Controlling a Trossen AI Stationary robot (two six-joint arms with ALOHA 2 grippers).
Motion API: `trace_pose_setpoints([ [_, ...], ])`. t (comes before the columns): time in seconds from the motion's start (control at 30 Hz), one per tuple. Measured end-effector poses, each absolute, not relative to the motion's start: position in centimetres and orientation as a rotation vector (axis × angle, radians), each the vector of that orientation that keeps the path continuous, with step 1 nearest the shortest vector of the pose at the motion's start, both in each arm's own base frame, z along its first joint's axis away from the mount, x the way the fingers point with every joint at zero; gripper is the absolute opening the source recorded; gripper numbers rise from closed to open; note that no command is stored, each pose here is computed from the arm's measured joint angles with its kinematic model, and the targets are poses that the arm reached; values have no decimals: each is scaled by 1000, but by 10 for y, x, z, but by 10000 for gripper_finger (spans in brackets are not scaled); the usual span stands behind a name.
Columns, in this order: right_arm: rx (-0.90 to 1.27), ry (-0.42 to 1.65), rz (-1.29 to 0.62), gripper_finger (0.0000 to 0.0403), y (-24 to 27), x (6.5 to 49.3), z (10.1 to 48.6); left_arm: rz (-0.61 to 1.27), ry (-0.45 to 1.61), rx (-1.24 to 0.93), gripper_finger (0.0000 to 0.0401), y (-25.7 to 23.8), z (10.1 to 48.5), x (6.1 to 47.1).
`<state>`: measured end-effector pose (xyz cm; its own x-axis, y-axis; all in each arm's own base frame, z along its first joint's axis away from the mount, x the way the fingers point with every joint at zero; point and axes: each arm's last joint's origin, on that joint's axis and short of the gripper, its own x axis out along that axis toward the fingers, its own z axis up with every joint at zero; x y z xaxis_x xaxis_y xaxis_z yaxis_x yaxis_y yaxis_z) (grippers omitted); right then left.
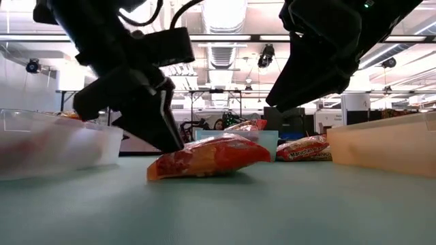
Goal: Sort Maruchan noodles
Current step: Put the orange noodle pack into the blue bin
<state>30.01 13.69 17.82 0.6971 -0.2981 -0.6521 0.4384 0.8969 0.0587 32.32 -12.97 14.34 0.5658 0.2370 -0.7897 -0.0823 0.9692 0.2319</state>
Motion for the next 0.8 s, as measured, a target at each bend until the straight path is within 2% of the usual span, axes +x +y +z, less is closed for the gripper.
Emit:
trace_pose_setpoints([
  [0.47, 217, 686, -414, 231, 137, 300, 178, 245, 932, 63, 102, -120, 111, 299],
  [0.8, 217, 686, -414, 231, 137, 300, 178, 235, 898, 47, 102, -120, 106, 297],
])
